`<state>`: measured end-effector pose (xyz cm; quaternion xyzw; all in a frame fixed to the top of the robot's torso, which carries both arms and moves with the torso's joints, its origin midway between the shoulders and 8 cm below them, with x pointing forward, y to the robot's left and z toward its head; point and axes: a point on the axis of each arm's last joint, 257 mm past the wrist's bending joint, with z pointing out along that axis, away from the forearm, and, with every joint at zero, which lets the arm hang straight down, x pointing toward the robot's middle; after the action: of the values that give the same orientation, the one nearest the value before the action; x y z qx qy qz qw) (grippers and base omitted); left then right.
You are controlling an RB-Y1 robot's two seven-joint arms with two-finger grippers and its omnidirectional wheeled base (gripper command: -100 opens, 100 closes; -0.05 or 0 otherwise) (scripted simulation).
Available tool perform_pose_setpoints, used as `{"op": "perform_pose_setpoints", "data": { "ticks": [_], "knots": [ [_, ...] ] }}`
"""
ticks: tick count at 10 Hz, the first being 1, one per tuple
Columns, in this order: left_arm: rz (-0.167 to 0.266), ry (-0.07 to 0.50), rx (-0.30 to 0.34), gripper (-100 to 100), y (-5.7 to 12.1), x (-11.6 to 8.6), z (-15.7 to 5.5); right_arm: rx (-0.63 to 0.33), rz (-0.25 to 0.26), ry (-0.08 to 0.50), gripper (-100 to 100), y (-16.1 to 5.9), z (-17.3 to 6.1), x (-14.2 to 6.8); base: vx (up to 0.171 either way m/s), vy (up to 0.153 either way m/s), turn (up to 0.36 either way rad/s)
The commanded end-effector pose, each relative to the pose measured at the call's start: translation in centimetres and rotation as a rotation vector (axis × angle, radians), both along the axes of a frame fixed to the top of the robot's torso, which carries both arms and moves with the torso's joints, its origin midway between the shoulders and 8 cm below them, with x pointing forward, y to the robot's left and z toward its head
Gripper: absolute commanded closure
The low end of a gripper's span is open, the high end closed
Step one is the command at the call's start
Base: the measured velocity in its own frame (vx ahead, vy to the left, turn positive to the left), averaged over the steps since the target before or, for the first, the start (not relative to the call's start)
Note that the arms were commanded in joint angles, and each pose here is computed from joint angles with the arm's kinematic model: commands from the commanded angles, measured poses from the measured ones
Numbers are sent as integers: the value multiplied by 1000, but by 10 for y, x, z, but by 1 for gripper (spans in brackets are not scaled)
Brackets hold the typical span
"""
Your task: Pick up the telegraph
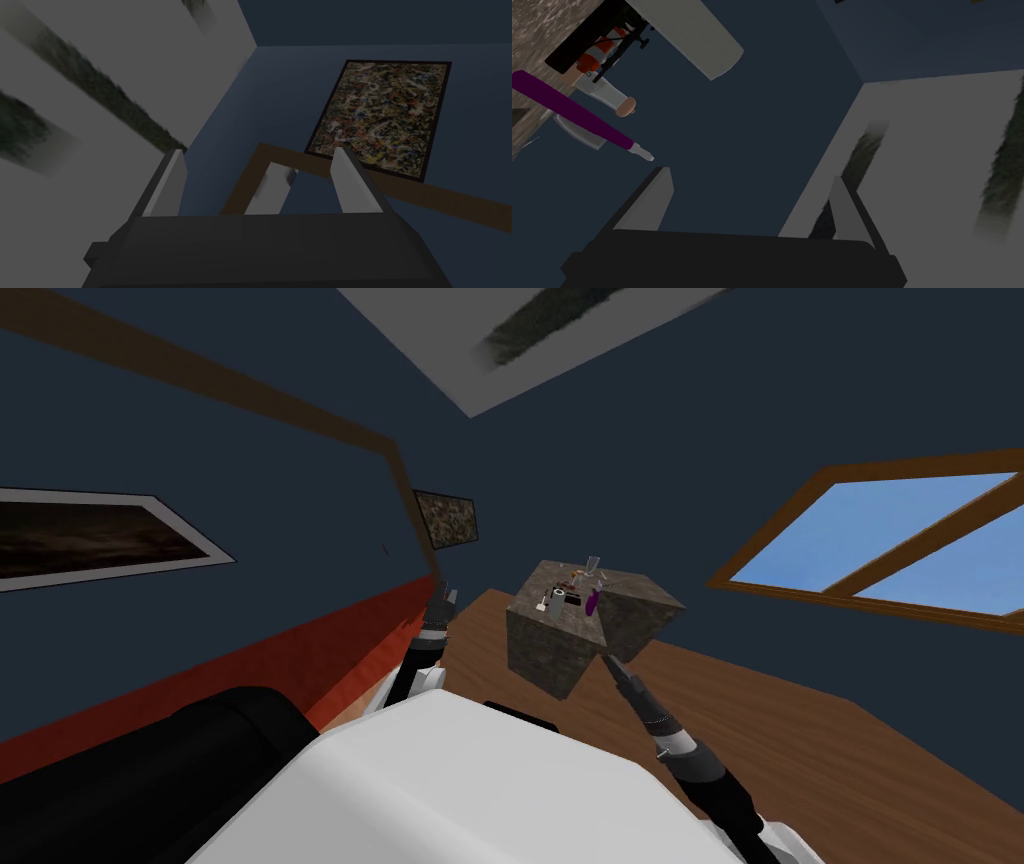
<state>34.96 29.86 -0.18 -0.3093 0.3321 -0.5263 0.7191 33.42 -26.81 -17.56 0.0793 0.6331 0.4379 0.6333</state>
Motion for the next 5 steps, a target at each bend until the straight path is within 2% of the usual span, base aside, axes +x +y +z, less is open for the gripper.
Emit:
{"op": "perform_pose_setpoints", "data": {
  "ticks": [1,2,3,4,5],
  "knots": [
    [0,0,0,0,0,0,0,-46,11,22,-100,-6,-13,0,-53,39,58],
    [0,0,0,0,0,0,0,-116,19,61,-100,-16,-33,-5,-62,57,156],
    [0,0,0,0,0,0,0,-125,23,65,-100,-18,-34,-5,-48,47,62],
    [0,0,0,0,0,0,0,-196,29,106,-100,-31,-54,-10,-47,55,134],
    [0,0,0,0,0,0,0,-206,35,108,-100,-32,-54,-11,-40,48,70]
  ]
}}
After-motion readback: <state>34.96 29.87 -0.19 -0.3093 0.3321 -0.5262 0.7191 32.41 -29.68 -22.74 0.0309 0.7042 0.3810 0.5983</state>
